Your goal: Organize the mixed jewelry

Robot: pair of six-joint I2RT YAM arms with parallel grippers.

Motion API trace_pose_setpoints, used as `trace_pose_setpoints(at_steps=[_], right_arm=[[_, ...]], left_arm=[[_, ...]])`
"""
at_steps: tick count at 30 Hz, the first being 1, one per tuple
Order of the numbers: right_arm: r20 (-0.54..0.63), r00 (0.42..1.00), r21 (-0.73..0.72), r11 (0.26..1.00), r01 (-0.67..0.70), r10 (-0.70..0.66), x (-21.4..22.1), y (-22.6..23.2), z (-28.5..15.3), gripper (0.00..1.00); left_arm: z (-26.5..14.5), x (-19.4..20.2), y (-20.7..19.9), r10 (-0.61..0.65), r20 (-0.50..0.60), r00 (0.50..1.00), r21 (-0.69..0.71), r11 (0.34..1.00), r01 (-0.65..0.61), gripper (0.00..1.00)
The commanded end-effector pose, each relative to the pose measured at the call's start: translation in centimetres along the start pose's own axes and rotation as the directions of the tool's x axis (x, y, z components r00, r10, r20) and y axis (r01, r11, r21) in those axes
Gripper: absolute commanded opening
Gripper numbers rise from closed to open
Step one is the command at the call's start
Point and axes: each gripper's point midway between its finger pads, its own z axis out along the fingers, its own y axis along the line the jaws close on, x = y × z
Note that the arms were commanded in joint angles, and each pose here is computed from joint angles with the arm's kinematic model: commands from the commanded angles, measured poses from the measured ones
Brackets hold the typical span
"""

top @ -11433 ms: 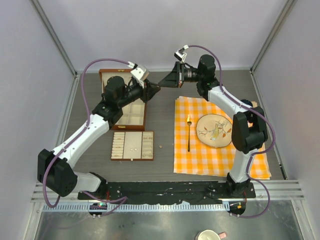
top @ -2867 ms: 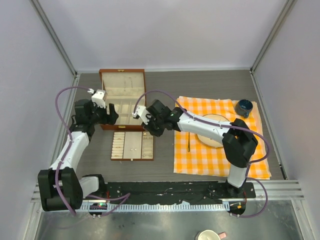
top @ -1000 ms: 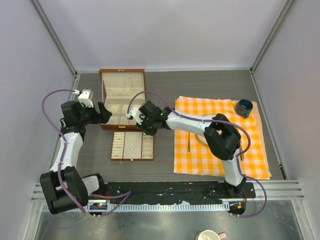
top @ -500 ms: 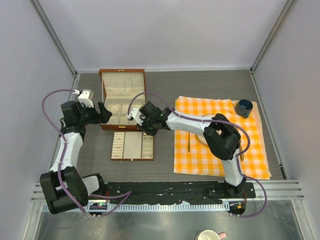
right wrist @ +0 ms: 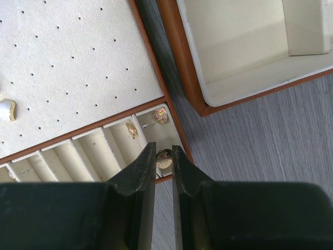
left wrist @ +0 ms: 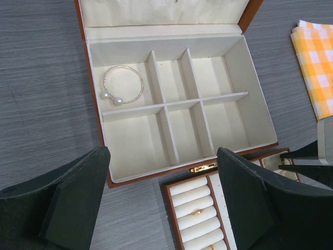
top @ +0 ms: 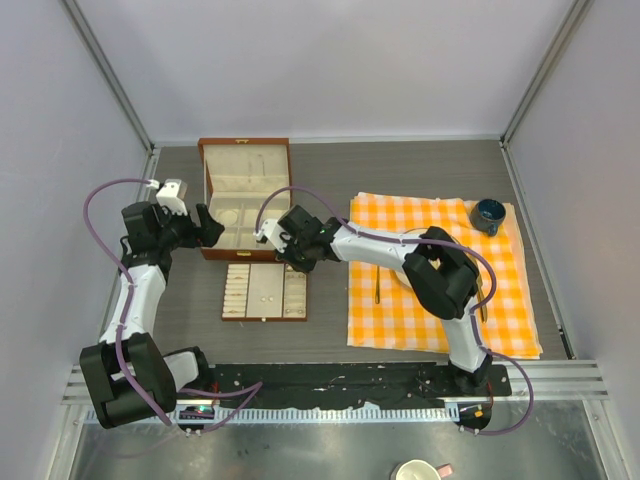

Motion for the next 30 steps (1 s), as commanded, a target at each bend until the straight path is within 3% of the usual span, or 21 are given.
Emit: trace_pose_setpoints(at_steps=[1, 11, 30], right_arm=[[0.029, 0.999, 0.017, 1.000, 0.024, -0.024, -0.84, -0.20, 0.17, 0.01], [0.028, 0.999, 0.020, 0.999, 0.031, -0.032, -0.83, -0.29, 0.26, 0.01], [0.026, 0.999, 0.020, 0.999, 0.034, -0.035, -0.73, -0.25, -0.04, 0.19]], left_arm=[[-0.47, -1.31, -0.37, 0.043, 0.051, 0.998, 0.014, 0.999, -0.044, 0.89], [-0.42, -1.31, -0.45, 0.042, 0.050, 0.998, 0.020, 0.999, -0.043, 0.89], [-0.51, -1.36, -0.52, 0.042, 0.051, 0.998, 0.023, 0.999, -0.043, 0.89]])
